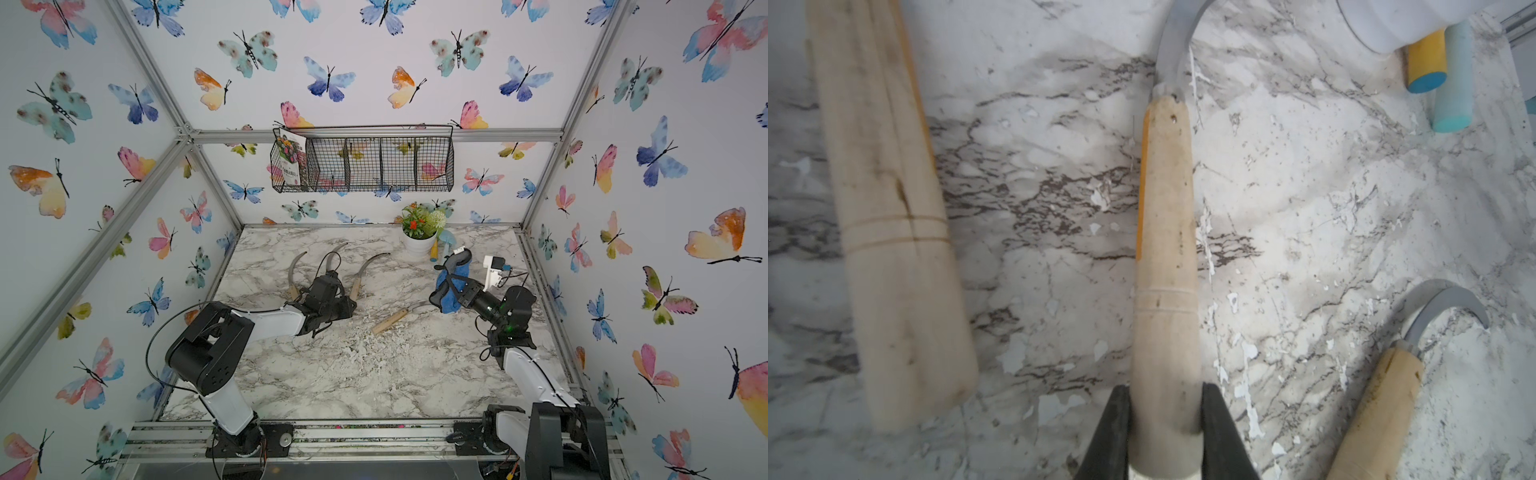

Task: Wipe small sickles with rags
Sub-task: Place the small sickle at the center of the board.

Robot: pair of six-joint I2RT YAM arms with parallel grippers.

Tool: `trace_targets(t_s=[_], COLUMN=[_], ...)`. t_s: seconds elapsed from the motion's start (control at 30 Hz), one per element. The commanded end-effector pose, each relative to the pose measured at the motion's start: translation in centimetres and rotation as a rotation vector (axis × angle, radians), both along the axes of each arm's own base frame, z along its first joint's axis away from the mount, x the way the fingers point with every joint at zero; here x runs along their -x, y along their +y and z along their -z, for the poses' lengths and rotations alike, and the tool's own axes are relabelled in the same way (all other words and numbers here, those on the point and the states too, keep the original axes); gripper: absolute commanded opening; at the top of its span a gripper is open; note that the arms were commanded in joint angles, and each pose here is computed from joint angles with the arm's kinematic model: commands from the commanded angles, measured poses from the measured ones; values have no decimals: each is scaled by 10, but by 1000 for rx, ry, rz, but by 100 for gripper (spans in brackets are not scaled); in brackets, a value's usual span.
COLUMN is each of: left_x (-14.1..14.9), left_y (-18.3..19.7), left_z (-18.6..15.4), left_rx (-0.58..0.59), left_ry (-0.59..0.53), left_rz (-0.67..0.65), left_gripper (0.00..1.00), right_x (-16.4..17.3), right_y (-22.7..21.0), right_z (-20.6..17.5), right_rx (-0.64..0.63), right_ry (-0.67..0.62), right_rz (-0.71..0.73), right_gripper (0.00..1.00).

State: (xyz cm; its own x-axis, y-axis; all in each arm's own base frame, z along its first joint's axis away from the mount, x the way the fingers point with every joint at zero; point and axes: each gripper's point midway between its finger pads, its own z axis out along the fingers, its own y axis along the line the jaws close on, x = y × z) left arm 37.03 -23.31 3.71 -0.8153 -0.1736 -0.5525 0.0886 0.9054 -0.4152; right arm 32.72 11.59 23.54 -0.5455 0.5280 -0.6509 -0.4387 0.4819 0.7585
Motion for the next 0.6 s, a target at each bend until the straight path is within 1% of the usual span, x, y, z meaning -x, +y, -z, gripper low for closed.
trace_targets(t_s=[0.0,0.1,0.13,0.2,0.27,0.3,0.37,0.43,0.57], left_x=[-5,-5,-6,-5,-6,-6,-5,-5,-2], left_y=[7,9,9,9,7,6,3,1,3], left_z=[12,16,17,17,14,10,2,-10,-36], left_rx=[-55,-69,-73,-74,-67,-60,-40,-16,-14], left_ry=[24,40,43,46,39,33,22,0,-45], left_rz=[-15,-18,-23,-23,-12,-7,2,6,-12], left_gripper=[0,0,4,18,26,36,66,99,99], right_x=[2,4,6,9,12,13,16,19,24], right_y=[-6,-10,-11,-13,-14,-14,-16,-17,-19], right_z=[2,7,9,11,10,10,10,10,9], right_rx=[45,68,75,84,94,100,111,118,132], right_ry=[-20,-16,-14,-12,-20,-21,-24,-27,-37], right_rz=[44,72,81,93,99,103,115,124,139], right_gripper=[2,2,2,2,2,2,2,2,2])
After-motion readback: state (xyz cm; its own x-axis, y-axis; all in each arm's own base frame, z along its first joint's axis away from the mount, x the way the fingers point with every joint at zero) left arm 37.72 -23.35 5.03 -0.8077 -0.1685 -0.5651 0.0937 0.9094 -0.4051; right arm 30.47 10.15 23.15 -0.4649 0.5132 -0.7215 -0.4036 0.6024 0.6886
